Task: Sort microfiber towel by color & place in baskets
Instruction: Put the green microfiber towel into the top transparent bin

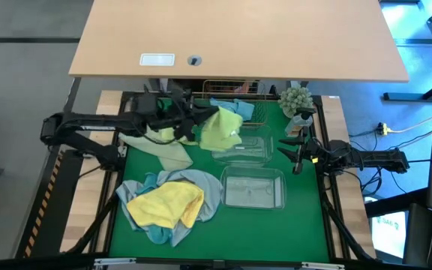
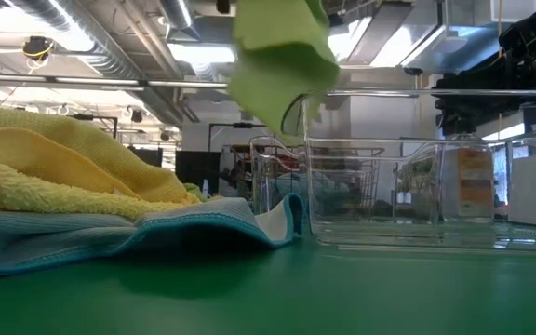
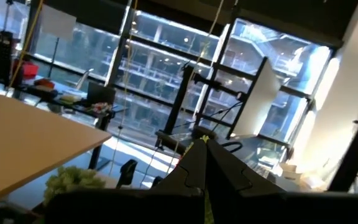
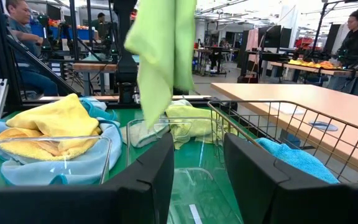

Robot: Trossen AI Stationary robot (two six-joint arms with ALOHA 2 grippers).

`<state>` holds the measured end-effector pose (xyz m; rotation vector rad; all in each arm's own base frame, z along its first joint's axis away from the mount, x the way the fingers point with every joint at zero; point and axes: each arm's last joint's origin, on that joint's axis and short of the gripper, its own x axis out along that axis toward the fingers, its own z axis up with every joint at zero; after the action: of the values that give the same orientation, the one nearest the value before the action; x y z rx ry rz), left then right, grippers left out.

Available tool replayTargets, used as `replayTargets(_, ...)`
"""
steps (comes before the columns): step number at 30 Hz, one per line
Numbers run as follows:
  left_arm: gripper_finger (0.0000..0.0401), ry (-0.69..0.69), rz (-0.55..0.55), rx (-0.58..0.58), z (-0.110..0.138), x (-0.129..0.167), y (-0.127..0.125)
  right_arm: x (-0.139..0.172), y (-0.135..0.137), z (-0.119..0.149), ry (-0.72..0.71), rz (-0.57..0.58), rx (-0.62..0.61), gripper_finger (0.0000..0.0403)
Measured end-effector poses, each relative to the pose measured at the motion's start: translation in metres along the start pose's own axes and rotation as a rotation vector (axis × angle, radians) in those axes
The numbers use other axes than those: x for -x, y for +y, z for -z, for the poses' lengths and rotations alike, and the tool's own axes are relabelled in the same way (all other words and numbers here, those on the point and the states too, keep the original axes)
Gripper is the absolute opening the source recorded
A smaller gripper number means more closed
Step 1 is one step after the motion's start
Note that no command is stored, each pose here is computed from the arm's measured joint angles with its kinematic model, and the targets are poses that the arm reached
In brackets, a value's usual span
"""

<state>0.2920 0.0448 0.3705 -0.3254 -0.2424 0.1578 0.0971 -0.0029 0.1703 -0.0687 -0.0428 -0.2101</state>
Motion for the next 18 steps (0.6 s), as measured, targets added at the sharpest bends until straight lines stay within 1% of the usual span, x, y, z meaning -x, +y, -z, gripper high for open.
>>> replayTargets(8, 0.0000, 0.102, -0.101, -0.012, 0.046, -0.027, 0.020, 0.000, 0.000, 0.000, 0.000, 0.000, 0.000, 0.0143)
replayTargets(13, 0.0000, 0.186, -0.175, -0.024, 0.083, -0.043, 0.034, 0.000, 0.000, 0.000, 0.000, 0.000, 0.000, 0.0143)
replayTargets(18, 0.0000, 0.295, -0.221, -0.036, 0.125, -0.054, 0.049, 0.000, 0.000, 0.000, 0.000, 0.000, 0.000, 0.0143)
